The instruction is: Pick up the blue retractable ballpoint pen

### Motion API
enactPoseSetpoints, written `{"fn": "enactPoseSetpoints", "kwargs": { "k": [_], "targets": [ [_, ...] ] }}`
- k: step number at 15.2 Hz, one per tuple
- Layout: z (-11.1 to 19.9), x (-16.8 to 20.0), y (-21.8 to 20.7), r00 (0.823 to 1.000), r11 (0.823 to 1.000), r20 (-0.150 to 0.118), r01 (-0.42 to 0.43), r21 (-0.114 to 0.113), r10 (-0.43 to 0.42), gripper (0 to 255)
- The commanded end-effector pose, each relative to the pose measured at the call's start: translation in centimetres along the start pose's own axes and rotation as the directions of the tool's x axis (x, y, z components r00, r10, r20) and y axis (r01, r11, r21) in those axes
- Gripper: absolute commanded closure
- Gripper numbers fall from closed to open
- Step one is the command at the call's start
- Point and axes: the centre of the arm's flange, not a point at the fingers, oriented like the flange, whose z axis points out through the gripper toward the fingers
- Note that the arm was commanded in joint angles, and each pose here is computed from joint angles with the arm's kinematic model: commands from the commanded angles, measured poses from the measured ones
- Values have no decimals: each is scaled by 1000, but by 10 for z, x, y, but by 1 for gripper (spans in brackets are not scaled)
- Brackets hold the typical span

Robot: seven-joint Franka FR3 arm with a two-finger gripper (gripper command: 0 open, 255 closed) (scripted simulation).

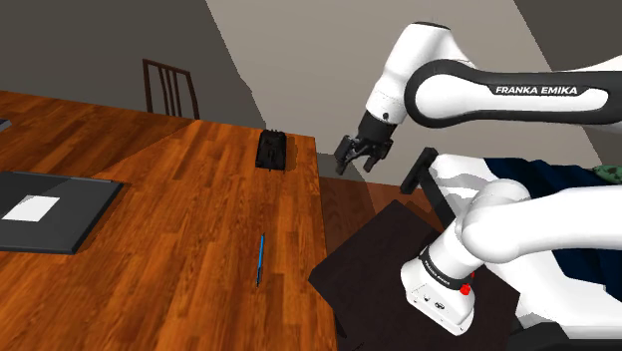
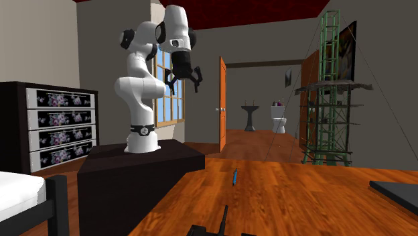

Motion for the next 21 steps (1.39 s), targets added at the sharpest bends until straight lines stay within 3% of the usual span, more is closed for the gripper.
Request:
{"fn": "enactPoseSetpoints", "kwargs": {
  "k": [1, 11, 21],
  "targets": [
    [23, -2, -12, 999, 999, -15, -32, -2, 32, 0],
    [139, 7, -77, 981, 984, -71, -179, -14, 178, 0],
    [255, 32, -137, 939, 946, -128, -323, -18, 318, 0]
  ]
}}
